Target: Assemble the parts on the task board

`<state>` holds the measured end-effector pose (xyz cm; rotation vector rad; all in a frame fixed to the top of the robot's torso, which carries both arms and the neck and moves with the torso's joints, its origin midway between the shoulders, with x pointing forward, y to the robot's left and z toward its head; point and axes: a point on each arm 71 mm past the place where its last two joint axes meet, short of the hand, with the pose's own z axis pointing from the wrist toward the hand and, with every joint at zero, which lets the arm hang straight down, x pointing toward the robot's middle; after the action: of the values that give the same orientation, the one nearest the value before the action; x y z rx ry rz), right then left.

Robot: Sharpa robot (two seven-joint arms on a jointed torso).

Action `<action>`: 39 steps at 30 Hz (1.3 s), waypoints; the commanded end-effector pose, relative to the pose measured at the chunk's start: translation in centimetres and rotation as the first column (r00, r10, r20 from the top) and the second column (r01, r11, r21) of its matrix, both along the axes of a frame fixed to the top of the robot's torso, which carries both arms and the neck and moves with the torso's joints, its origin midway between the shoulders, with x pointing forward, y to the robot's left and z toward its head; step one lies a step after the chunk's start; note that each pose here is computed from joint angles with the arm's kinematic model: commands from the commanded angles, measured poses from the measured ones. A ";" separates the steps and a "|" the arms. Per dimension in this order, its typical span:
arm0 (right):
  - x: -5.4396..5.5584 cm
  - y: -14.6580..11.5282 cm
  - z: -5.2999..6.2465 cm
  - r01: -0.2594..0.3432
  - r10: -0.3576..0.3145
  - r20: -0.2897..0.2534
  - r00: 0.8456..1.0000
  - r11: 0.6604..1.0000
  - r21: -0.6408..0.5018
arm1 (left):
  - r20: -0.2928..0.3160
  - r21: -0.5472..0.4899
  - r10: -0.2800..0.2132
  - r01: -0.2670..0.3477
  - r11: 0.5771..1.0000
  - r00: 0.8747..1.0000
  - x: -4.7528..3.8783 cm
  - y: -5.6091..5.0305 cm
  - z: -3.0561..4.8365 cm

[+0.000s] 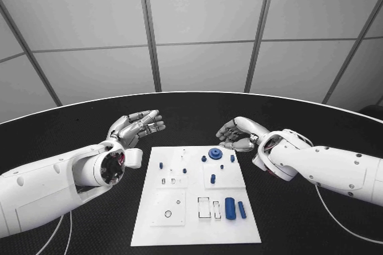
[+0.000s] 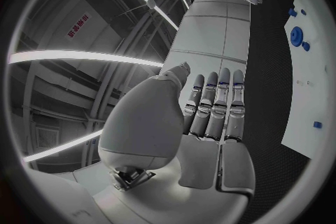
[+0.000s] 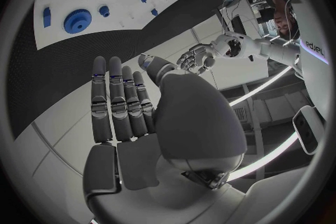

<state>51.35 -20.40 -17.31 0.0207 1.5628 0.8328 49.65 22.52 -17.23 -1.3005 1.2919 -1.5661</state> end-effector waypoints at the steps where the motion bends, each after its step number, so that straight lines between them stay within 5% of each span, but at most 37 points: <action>1: 0.3 0.7 0.3 -0.006 0.010 0.037 0.999 0.995 -0.100 | 0.006 -0.005 -0.009 0.009 1.000 1.000 -0.52 0.0 0.56; 9: 1.0 2.0 1.2 0.013 0.010 0.095 0.995 0.971 -0.240 | 0.021 -0.015 -0.033 0.033 0.999 0.999 -1.54 -0.2 1.99; 20: 1.6 3.6 1.7 0.006 0.032 0.096 0.995 0.927 -0.374 | 0.033 -0.026 -0.052 0.053 0.998 0.998 -2.46 -0.4 3.10; 39: 2.0 4.0 1.2 0.011 0.027 0.072 0.997 0.873 -0.487 | 0.042 -0.034 -0.062 0.064 0.997 0.997 -2.87 -0.6 3.79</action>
<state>53.32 -16.40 -16.05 -0.3815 1.6592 0.4195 46.78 21.97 -13.45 -1.2533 1.2963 -1.6575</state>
